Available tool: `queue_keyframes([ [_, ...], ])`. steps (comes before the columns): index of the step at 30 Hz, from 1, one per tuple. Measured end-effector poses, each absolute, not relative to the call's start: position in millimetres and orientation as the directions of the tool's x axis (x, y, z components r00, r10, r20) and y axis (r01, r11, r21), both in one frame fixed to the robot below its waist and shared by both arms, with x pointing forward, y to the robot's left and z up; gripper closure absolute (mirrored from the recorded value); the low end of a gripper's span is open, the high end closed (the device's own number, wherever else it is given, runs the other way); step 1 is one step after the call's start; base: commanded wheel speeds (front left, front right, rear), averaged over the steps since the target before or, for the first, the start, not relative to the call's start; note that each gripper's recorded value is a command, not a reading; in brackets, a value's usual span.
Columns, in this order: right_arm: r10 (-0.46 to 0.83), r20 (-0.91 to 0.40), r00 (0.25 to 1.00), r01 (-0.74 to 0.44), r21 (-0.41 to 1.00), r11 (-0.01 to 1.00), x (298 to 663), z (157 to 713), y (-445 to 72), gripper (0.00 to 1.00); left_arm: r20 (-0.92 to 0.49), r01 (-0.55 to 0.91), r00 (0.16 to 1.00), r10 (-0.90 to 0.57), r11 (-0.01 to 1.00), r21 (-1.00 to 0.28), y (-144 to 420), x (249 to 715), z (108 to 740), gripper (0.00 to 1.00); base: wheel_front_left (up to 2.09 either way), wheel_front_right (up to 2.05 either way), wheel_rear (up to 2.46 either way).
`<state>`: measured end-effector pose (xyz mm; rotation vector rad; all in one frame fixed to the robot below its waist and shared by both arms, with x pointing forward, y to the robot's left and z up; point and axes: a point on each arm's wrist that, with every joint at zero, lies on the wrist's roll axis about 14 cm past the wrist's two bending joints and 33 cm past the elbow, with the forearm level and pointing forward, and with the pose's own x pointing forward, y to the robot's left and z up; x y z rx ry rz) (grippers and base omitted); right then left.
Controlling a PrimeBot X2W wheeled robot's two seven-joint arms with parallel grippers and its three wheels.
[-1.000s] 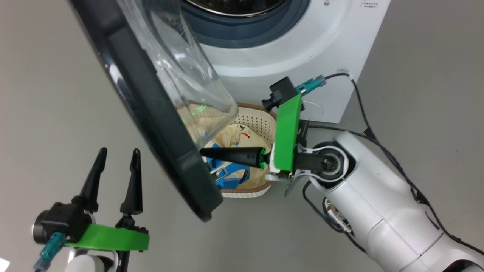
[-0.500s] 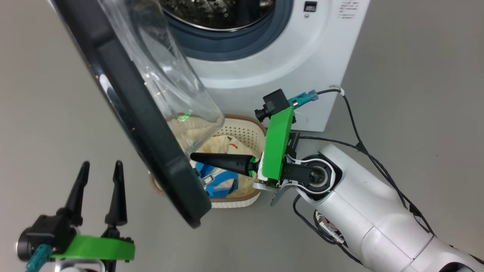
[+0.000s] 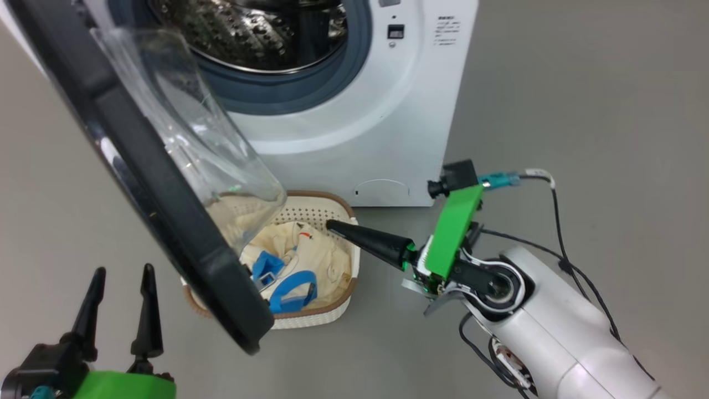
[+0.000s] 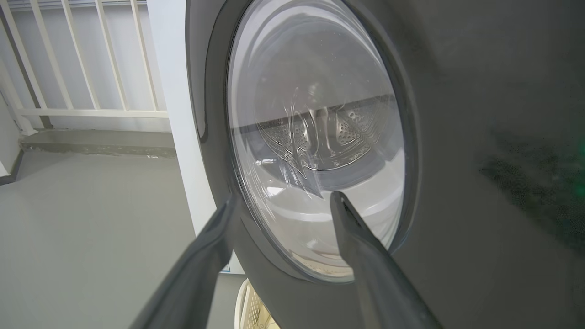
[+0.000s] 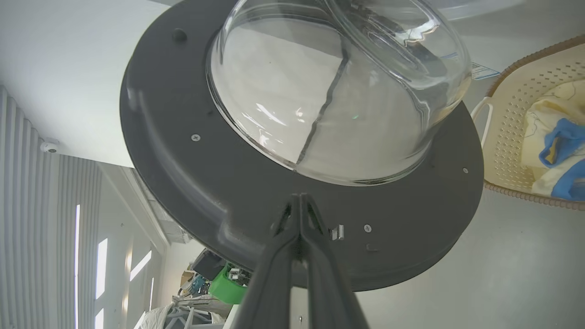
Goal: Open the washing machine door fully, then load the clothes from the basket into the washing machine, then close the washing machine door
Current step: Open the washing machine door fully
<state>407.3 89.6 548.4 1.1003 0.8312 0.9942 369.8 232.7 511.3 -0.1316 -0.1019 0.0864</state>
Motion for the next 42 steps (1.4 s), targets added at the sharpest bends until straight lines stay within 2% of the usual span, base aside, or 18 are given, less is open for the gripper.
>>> queue_keyframes([
  [6, 0.878, -0.021, 0.479, -0.204, 0.97, 0.135, 415.7, 552.4, 60.6, 1.0, 0.106, -0.065, 0.991, 0.08, 0.988, -0.137, 228.5, 369.0, 514.3, 0.0, 0.0, 0.0, 0.0],
  [8, 0.832, -0.005, 0.554, -0.188, 0.973, 0.13, 423.8, 552.7, 46.7, 0.71, 0.099, -0.064, 0.992, 0.079, 0.988, -0.138, 227.7, 366.9, 512.0, 0.0, 0.0, 0.0, 0.0],
  [9, 0.811, 0.0, 0.585, -0.182, 0.974, 0.132, 426.6, 552.1, 40.6, 0.51, 0.097, -0.066, 0.992, 0.079, 0.989, -0.135, 228.1, 366.0, 511.3, 0.0, 0.0, 0.0, 0.0],
  [10, 0.793, 0.001, 0.609, -0.177, 0.975, 0.136, 428.5, 551.1, 35.3, 0.0, 0.096, -0.066, 0.992, 0.079, 0.989, -0.132, 228.1, 365.3, 510.8, 0.0, 0.0, 0.0, 0.0],
  [16, 0.667, 0.011, 0.745, -0.154, 0.976, 0.157, 439.9, 545.3, 2.7, 0.0, 0.098, -0.054, 0.993, 0.067, 0.989, -0.134, 224.2, 367.4, 511.1, 0.0, 0.0, 0.0, 0.0],
  [26, 0.399, 0.088, 0.913, -0.217, 0.932, 0.291, 458.5, 557.6, -57.5, 0.0, 0.097, -0.051, 0.993, 0.065, 0.99, -0.134, 221.8, 368.5, 510.2, 0.0, 0.0, 0.0, 0.0],
  [30, 0.326, 0.101, 0.94, -0.211, 0.923, 0.322, 458.4, 556.2, -75.4, 0.0, 0.102, -0.046, 0.993, 0.061, 0.989, -0.137, 219.8, 369.9, 511.5, 0.0, 0.0, 0.0, 0.0],
  [37, 0.192, 0.139, 0.972, -0.219, 0.833, 0.508, 461.8, 557.8, -122.2, 0.0, 0.098, -0.038, 0.994, 0.052, 0.989, -0.14, 216.3, 368.6, 510.0, 0.0, 0.0, 0.0, 0.0],
  [42, 0.117, 0.166, 0.979, -0.201, 0.708, 0.677, 462.3, 559.7, -155.7, 0.0, 0.1, -0.041, 0.993, 0.055, 0.989, -0.142, 216.7, 368.4, 510.6, 0.0, 0.0, 0.0, 0.0],
])
